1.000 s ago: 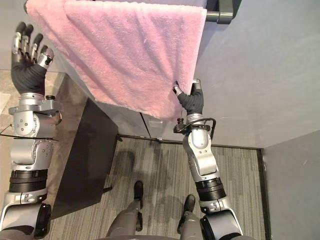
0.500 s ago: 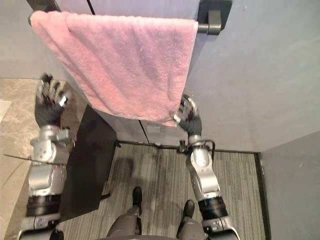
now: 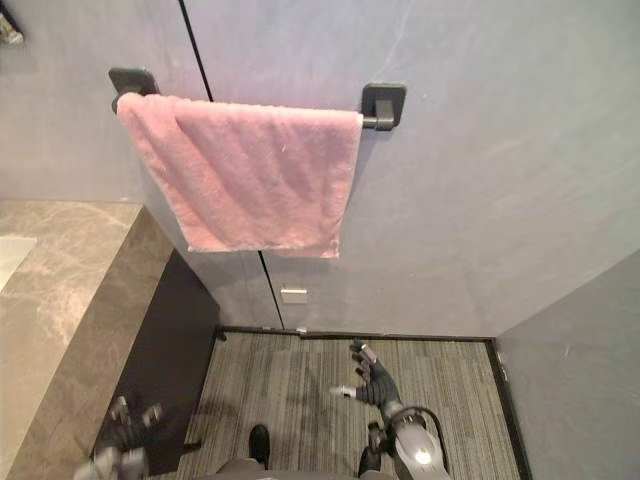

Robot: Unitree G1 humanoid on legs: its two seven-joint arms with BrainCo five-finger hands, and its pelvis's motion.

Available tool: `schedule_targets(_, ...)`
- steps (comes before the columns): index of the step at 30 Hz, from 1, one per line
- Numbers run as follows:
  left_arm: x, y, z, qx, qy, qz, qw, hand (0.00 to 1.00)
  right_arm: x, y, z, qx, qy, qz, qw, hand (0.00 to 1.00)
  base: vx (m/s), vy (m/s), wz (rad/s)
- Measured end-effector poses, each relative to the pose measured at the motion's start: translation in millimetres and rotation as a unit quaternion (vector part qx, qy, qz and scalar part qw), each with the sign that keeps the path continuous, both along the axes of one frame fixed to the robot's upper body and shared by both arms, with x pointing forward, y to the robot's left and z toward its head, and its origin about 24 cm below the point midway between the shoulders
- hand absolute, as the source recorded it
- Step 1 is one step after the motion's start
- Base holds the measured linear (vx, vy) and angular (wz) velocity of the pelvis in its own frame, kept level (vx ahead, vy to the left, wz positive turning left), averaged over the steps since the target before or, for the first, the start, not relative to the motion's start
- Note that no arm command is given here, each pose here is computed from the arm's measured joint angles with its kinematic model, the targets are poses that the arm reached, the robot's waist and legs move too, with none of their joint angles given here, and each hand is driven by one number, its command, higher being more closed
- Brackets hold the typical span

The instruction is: Organize washtable

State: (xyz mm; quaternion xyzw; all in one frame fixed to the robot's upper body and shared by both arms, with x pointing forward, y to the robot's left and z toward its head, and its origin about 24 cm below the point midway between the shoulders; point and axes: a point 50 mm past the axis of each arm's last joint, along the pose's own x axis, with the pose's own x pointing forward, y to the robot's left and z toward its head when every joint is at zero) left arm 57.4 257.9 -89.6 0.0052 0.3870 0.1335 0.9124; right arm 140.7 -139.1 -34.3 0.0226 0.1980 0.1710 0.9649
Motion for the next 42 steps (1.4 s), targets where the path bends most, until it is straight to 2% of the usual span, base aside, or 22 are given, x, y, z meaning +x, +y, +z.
schedule_targets(1, -4, -7, 3, -0.013, 0.001, -0.034, 0.999, 0.00, -2, 1, 4, 0.009, -0.004, 0.015, 1.000, 0.00, 0.00, 0.000, 0.00)
schedule_targets(2, 0, -28, 14, -0.054, -0.018, -0.112, 0.992, 0.00, -3, 5, 13, 0.027, -0.018, 0.044, 0.999, 0.00, -0.01, -0.003, 0.05)
schedule_targets(4, 21, -58, 46, -0.156, -0.106, -0.198, 0.962, 0.00, 7, 15, 33, 0.080, -0.059, 0.100, 0.990, 0.00, -0.03, -0.008, 0.05)
schedule_targets(6, 43, -65, 74, -0.193, -0.185, -0.226, 0.937, 0.00, 21, 28, 56, 0.114, -0.112, 0.142, 0.977, 0.00, -0.04, -0.007, -0.02)
schedule_targets(9, 78, -62, 113, -0.199, -0.300, -0.232, 0.904, 0.00, 38, 42, 91, 0.175, -0.197, 0.162, 0.951, 0.00, -0.01, -0.002, 0.00)
schedule_targets(10, 93, -64, 133, -0.199, -0.361, -0.223, 0.883, 0.00, 48, 54, 108, 0.200, -0.237, 0.178, 0.934, 0.00, 0.00, 0.000, 0.00)
schedule_targets(13, 117, -75, 168, -0.201, -0.470, -0.183, 0.840, 0.00, 64, 82, 135, 0.230, -0.290, 0.201, 0.907, 0.00, 0.00, 0.000, 0.07)
schedule_targets(16, 135, -81, 190, -0.197, -0.534, -0.141, 0.810, 0.00, 78, 110, 154, 0.254, -0.318, 0.216, 0.888, 0.00, 0.01, -0.005, 0.11)
schedule_targets(19, 145, -82, 202, -0.165, -0.560, -0.131, 0.801, 0.00, 93, 124, 160, 0.243, -0.327, 0.212, 0.888, 0.00, 0.00, -0.003, 0.11)
schedule_targets(22, 152, -76, 213, -0.127, -0.584, -0.121, 0.792, 0.00, 101, 127, 162, 0.235, -0.328, 0.198, 0.893, 0.00, 0.00, 0.002, 0.11)
schedule_targets(26, 174, -66, 246, -0.089, -0.644, -0.109, 0.752, 0.00, 127, 131, 183, 0.213, -0.358, 0.182, 0.891, 0.00, -0.06, 0.002, 0.01)
schedule_targets(30, 201, -60, 268, -0.056, -0.662, -0.131, 0.735, 0.00, 157, 119, 205, 0.187, -0.392, 0.125, 0.892, 0.00, -0.02, -0.001, -0.02)
schedule_targets(33, 227, -50, 284, -0.055, -0.663, -0.134, 0.734, 0.00, 178, 97, 222, 0.175, -0.412, 0.059, 0.892, 0.00, 0.01, -0.002, 0.03)
schedule_targets(37, 250, -54, 306, -0.067, -0.664, -0.173, 0.725, 0.00, 190, 78, 250, 0.155, -0.453, 0.027, 0.878, 0.00, 0.03, 0.006, -0.03)
schedule_targets(42, 259, -58, 325, -0.072, -0.684, -0.182, 0.703, 0.00, 193, 74, 270, 0.154, -0.480, 0.009, 0.863, 0.00, 0.02, 0.006, -0.07)
